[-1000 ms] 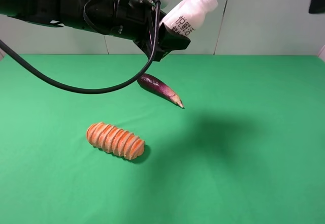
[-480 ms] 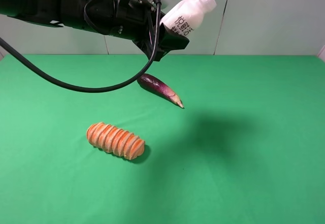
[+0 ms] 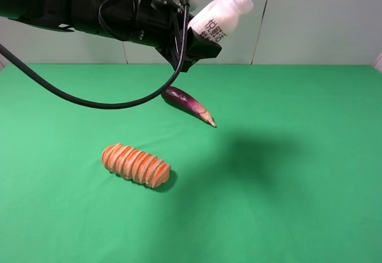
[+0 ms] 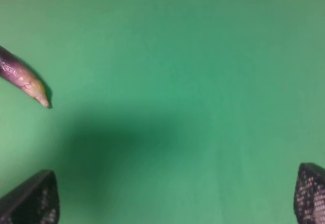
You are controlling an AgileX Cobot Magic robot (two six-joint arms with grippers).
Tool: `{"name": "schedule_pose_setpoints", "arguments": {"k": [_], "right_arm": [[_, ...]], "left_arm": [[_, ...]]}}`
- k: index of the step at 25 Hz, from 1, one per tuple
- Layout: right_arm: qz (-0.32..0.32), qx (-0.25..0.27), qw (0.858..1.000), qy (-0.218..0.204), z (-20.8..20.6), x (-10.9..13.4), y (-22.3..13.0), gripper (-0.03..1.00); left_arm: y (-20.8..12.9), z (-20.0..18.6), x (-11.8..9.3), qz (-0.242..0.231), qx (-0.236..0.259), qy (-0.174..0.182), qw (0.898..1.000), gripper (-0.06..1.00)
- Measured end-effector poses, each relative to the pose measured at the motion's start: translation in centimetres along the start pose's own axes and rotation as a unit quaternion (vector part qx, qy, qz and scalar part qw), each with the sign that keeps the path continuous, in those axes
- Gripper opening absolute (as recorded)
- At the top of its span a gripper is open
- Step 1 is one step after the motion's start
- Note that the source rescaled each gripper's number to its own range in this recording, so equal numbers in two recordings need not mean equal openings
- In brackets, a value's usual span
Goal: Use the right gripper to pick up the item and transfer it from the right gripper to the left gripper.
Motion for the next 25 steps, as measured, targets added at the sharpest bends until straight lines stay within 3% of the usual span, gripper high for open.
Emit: {"name": "schedule_pose_setpoints", "arguments": {"k": [8, 13, 25], "right_arm": [[0.001, 0.043, 0.999, -0.003, 0.2, -0.2, -1.7, 1.00], [0.001, 0.111, 0.994, -0.015, 1.1, -1.0, -5.2, 1.00], [-0.012, 0.103, 0.994, -0.027, 0.8, -1.4, -5.3, 1.00]], "left_arm": [[0.0, 0.0, 0.0, 0.000, 0.000, 0.000, 1.000, 0.01], [-0.1, 0.0, 0.1, 0.001, 0.002, 0.003, 1.000, 0.01], [-0.4, 0.0, 0.5, 0.004, 0.010, 0.013, 1.000, 0.01]]}}
Point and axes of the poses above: a point on each arm's last joint axis where the gripper is mounted, z pointing out along that axis toward the gripper, x along the wrist's bending axis when the last joint is at zero, y = z × x, the point moved 9 cm from there along z, pointing out along that axis toward the gripper, and after that the axes turned 6 degrees about z, right-handed, at the moved point
